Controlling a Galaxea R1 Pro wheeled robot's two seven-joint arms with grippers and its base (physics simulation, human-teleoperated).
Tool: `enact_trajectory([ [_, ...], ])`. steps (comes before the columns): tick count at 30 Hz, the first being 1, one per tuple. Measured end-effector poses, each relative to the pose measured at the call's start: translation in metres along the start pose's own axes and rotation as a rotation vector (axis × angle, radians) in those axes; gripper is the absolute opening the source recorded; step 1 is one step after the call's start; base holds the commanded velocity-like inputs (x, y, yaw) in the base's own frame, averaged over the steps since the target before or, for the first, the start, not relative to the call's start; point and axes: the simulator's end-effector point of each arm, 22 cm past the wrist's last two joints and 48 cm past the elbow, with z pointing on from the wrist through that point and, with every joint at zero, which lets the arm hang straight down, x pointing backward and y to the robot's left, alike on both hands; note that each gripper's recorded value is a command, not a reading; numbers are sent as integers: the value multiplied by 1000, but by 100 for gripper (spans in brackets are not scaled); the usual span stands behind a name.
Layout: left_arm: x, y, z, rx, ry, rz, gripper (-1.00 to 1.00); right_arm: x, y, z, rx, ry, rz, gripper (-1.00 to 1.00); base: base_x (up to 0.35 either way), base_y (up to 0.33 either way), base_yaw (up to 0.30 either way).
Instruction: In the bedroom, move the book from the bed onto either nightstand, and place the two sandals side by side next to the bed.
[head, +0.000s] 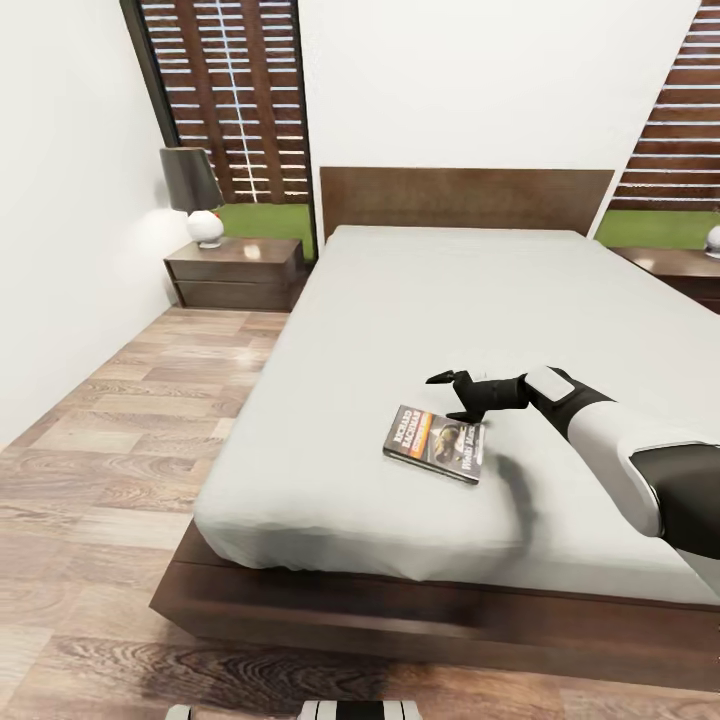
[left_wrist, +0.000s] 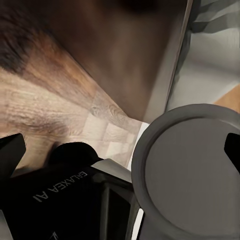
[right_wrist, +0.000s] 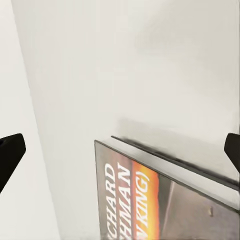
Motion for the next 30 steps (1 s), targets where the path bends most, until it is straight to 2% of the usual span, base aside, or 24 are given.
enact_trajectory([
  [11,0,0,0,0,0,-1,100,1,1,1,-1,2,-4,100,-187,123,0],
  [30,0,2,0,-8,0,2,100,1,5,1,-1,1,-16,100,-18,13,0],
])
